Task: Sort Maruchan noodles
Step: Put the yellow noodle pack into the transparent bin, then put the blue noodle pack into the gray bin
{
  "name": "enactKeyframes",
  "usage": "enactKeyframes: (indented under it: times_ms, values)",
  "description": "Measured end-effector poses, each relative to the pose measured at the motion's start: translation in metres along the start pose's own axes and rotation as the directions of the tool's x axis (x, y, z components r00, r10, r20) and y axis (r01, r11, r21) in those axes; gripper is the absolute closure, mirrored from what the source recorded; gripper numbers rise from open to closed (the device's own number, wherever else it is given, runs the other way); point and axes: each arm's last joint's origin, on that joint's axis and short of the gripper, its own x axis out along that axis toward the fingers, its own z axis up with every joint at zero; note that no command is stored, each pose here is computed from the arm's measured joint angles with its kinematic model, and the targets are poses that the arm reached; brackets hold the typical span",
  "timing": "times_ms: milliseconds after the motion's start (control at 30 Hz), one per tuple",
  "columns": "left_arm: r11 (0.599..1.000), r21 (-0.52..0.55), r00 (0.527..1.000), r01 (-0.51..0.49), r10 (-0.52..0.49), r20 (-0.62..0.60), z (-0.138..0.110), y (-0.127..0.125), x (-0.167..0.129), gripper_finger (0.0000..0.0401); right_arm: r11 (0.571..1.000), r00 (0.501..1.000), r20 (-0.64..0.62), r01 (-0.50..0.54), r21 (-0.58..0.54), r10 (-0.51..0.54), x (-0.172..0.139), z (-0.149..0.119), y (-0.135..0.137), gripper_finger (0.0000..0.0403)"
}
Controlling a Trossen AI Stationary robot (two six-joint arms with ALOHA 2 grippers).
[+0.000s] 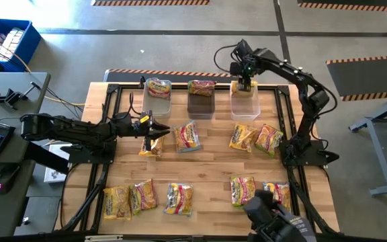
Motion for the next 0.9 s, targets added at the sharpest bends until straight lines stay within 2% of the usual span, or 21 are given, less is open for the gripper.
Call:
enactKeyframes:
  times_ms: [200,267,367,500,600,767,833,900]
  values:
    - [1.0,0.006,1.0,-0.029,0.029,0.001,0.0,0.001,0.0,0.0323,0.995,0.998,-0.019,0.053,0.081,-0.051,-0.032,0.008,-0.01,0.0221]
    - [1.0,0.01,1.0,-0.03,0.03,0.0,0.0,0.001,0.0,0.0323,0.99,0.995,-0.042,0.098,0.102,-0.094,-0.042,0.008,-0.013,0.024]
    - [0.999,0.009,0.999,-0.034,0.034,-0.002,-0.001,0.001,0.0,0.0323,0.982,0.986,-0.061,0.158,0.107,-0.153,-0.057,0.005,-0.013,0.0292]
    - [0.999,0.003,0.999,-0.039,0.039,-0.016,-0.002,0.002,0.0,0.0323,0.973,0.985,0.057,0.154,0.173,-0.166,-0.077,-0.004,-0.005,0.0383]
    - [0.998,0.004,0.998,-0.058,0.058,-0.021,-0.003,0.002,0.0,0.0323,0.961,0.97,0.177,0.121,0.249,-0.168,-0.079,-0.014,0.01,0.0387]
    - [0.998,0.002,0.997,-0.07,0.07,-0.04,-0.005,0.003,0.0,0.0323,0.922,0.884,0.401,0.077,0.378,-0.239,-0.071,-0.027,0.054,0.0398]
    - [0.997,0.0,0.995,-0.075,0.075,-0.06,-0.007,0.003,0.0,0.0323,0.907,0.816,0.521,0.01,0.421,-0.25,-0.065,-0.029,0.077,0.0399]
    - [0.997,-0.002,0.994,-0.079,0.078,-0.077,-0.008,0.004,0.0,0.0323,0.897,0.717,0.649,-0.077,0.436,-0.254,-0.059,-0.03,0.101,0.0396]
